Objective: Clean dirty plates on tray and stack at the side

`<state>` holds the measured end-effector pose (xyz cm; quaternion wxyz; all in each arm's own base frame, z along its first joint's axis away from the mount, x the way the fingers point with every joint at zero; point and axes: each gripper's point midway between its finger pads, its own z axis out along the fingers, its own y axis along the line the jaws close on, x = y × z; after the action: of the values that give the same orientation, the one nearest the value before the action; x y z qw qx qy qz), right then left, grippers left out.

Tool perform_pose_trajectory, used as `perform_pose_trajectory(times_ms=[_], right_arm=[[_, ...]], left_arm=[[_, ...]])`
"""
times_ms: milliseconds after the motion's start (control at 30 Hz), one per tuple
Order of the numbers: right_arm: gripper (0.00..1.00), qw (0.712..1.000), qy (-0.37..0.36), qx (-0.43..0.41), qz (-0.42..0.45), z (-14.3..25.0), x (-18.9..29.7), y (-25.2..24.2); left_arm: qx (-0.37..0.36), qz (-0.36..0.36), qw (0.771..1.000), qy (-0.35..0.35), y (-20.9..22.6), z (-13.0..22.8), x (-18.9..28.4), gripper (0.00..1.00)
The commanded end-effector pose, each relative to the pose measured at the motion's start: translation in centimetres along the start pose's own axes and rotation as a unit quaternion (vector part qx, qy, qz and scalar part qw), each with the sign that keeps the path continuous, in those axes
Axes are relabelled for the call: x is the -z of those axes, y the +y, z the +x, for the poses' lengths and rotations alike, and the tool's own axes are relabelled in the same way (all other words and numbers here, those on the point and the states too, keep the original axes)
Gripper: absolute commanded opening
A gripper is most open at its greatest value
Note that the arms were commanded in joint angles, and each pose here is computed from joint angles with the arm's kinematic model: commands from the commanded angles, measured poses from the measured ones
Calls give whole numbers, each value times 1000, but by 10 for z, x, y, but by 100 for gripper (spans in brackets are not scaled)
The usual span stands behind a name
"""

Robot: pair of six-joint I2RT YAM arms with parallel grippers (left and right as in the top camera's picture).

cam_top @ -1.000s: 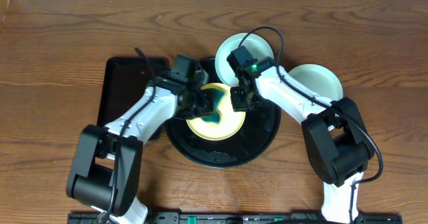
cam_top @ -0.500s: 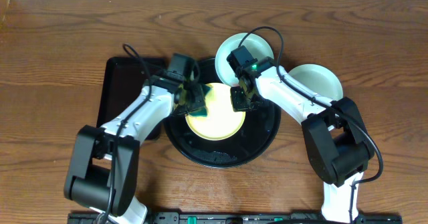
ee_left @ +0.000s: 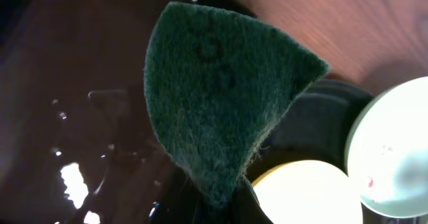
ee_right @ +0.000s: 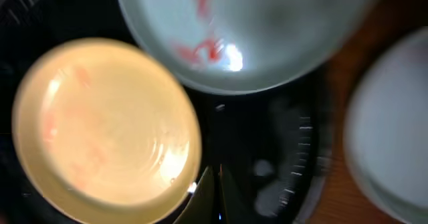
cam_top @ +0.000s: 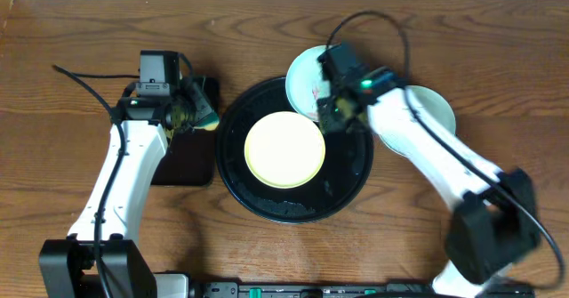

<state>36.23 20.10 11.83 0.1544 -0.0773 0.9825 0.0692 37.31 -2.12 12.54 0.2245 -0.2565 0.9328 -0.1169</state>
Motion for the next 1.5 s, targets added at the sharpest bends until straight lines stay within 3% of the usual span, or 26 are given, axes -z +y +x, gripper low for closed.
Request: perform_pose_trajectory(times_ms=[0,167,333,633,833,933,1033,1067,1133,1300,1467], right_arm=[[1,997,-65,-24,41,-25,43,-37],[1,993,-96,-46,44,-34,70,-59],[2,998,-47,-12,-33,-19,51,-33],[24,989,98,25,-104,28,-24,5],[38,980,171,41,-94,60,-73,18],[41,976,191,49,-90,71,-87,23],[38,974,202,54,-87,78,-95,27],[31,974,203,55,-87,79,-96,27],[2,974,202,55,-85,78,-96,27],[1,976,196,48,-85,74,-92,26],[1,990,122,64,-22,45,-58,6]], left_arm=[[-6,-8,1000,-2,5,-1,0,7],[-6,-14,1000,-5,7,-2,0,7],[-7,-42,999,-22,16,-8,1,7],[-64,-55,996,-26,20,-10,1,7],[-76,-74,994,-29,27,-12,2,8],[-76,-77,994,-31,28,-12,3,8],[-76,-78,994,-29,29,-12,3,8],[-76,-78,994,-29,29,-11,3,7],[-76,-79,994,-27,29,-11,3,7],[-76,-81,993,-27,30,-10,3,7],[-76,-81,993,-27,30,-10,3,7]])
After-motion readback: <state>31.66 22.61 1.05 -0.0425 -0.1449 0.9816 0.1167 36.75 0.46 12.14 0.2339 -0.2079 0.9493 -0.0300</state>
